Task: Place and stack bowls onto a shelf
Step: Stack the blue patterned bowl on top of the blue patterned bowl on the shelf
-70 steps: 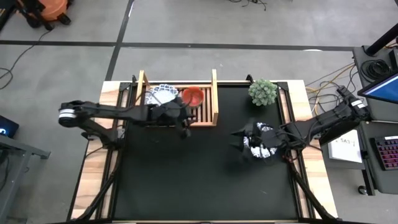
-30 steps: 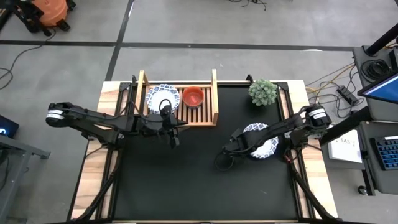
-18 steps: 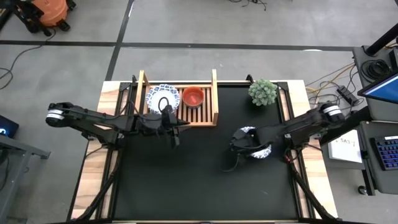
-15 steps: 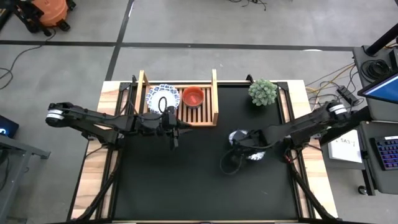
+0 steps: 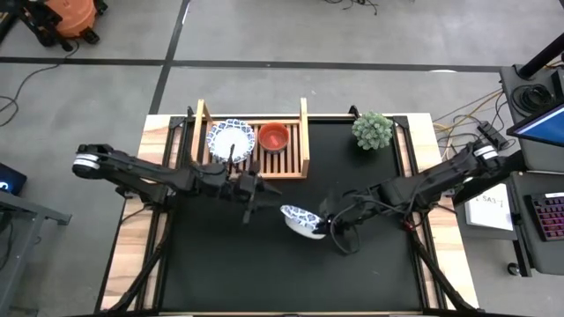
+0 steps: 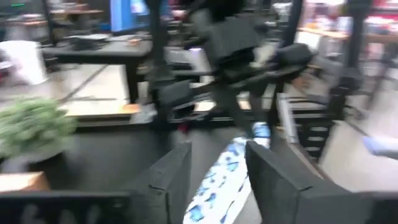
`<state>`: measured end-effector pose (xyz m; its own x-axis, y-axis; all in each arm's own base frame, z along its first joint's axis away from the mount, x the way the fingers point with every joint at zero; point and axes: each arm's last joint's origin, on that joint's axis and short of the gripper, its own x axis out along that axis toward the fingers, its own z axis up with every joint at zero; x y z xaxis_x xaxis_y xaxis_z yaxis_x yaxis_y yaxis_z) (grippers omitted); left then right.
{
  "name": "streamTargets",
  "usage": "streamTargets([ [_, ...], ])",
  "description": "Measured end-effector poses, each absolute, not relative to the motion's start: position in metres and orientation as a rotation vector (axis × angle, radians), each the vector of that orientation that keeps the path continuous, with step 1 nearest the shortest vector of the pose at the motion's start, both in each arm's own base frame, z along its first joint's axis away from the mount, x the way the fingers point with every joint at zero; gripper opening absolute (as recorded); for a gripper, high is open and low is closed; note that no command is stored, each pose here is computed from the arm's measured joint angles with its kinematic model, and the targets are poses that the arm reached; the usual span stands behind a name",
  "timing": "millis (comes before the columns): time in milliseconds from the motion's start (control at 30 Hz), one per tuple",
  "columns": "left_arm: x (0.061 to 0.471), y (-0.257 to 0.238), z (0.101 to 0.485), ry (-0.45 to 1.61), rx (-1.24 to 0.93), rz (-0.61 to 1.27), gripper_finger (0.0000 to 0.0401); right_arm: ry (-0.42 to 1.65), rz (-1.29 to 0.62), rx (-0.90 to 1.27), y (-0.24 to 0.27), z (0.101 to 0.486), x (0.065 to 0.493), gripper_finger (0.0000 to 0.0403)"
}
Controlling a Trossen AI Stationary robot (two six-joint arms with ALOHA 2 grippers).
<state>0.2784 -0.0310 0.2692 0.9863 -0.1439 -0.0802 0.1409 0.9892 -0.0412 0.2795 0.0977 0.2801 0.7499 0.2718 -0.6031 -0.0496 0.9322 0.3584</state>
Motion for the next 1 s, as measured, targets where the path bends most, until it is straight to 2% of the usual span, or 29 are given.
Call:
streamTargets([
  [200,0.29,-0.04,0.252,0.134,-0.018,-0.257,0.0181,0.699,0.207,0.29,0.099,0.277,0.283,0.0013],
  [367,0.307,-0.043,0.241,0.176,-0.018,-0.271,0.0185,0.676,0.22,0.288,0.099,0.279,0.284,0.0013],
  [533,0.324,-0.047,0.232,0.218,-0.01,-0.367,0.0178,0.674,0.22,0.288,0.099,0.28,0.284,0.0013],
  [700,0.337,-0.05,0.229,0.239,-0.008,-0.397,0.0139,0.676,0.22,0.285,0.099,0.279,0.284,0.0013],
  [933,0.336,-0.051,0.231,0.254,-0.005,-0.41,0.0024,0.676,0.193,0.269,0.098,0.278,0.284,0.0015],
  [1000,0.335,-0.051,0.232,0.254,-0.012,-0.409,0.0009,0.669,0.187,0.261,0.098,0.278,0.284,0.0027],
])
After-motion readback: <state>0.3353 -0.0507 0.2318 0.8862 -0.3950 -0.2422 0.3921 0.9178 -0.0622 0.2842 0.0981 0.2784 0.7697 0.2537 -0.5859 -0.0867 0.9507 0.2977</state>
